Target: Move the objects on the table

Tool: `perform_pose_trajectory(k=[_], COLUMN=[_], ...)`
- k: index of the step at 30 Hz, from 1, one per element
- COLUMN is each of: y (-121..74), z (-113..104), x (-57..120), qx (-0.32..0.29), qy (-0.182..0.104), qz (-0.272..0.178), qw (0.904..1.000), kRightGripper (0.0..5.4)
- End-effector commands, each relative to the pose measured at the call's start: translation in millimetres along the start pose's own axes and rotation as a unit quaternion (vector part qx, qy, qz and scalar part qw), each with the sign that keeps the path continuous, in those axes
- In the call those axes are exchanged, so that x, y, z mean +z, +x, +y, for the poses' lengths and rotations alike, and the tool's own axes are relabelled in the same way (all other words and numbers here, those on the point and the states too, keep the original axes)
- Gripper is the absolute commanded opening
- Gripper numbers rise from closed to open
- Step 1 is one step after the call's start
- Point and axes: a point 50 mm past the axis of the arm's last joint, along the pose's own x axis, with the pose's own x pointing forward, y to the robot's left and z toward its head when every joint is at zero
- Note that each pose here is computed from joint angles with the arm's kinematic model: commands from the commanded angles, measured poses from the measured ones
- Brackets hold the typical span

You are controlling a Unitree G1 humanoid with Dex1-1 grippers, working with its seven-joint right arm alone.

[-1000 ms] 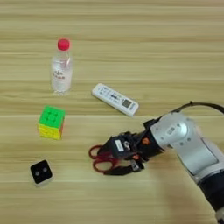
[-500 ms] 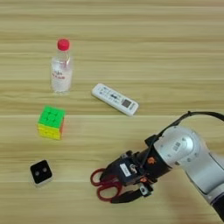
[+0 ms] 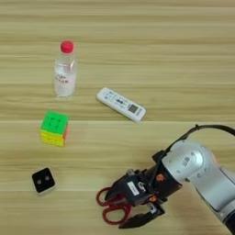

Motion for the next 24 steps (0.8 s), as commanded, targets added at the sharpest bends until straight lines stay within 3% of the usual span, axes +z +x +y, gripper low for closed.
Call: perform_pose_trajectory(k=[1, 6, 10, 12, 15, 17, 21, 24], y=[5.4, -9.4, -35.8, -54.2, -81.6, -94.7, -109.0, -105.3], z=[17.0, 4.5, -19.3, -35.8, -53.0, -56.6, -58.0, -66.3], x=[-20.2, -13.2, 10.5, 27.2, 46.5, 55.2, 71.4, 78.3], qx=[0.023, -0.011, -0.083, -0.141, -0.217, -0.243, -0.272, -0.299], qy=[0.053, 0.034, 0.000, -0.015, -0.044, -0.059, -0.082, -0.086], qz=[0.048, 0.038, -0.002, -0.051, -0.104, -0.126, -0.177, -0.199], qw=[0.9971, 0.9986, 0.9965, 0.9887, 0.9697, 0.9600, 0.9424, 0.9294], kRightGripper=[3.58, 4.12, 4.65, 4.96, 5.34, 5.34, 5.34, 5.34])
